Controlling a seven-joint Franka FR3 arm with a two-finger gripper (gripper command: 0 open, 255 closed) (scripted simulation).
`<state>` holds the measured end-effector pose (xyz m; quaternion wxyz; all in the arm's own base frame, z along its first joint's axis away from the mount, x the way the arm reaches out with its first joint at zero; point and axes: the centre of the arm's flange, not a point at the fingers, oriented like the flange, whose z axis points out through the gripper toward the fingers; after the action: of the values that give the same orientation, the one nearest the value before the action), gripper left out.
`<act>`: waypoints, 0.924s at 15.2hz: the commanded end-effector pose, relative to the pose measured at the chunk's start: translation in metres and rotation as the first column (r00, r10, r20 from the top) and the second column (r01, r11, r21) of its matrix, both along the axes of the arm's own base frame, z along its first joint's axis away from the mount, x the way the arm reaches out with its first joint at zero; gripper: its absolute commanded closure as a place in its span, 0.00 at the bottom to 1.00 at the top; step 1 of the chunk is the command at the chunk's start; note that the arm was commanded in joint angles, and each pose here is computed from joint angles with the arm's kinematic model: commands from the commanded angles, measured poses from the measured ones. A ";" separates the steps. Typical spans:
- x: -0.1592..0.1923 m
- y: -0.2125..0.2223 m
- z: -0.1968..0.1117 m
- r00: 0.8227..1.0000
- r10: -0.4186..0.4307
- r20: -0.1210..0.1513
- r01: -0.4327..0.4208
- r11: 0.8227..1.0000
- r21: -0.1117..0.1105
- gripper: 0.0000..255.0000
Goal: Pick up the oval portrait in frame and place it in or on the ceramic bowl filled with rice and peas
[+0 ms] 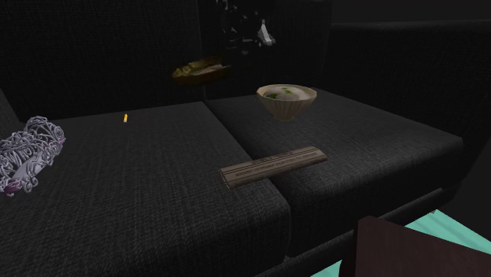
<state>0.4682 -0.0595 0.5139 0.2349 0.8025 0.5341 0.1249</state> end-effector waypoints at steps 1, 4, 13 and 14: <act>-0.010 -0.025 0.000 1.000 0.002 0.001 -0.002 1.000 0.000 1.00; -0.024 -0.062 0.001 1.000 0.002 0.001 -0.002 1.000 0.000 1.00; -0.066 -0.174 0.005 1.000 0.002 0.001 -0.002 1.000 0.000 1.00; -0.070 -0.186 0.005 1.000 0.002 0.001 -0.002 1.000 0.000 1.00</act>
<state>0.4010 -0.2301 0.5183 0.2345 0.8025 0.5341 0.1255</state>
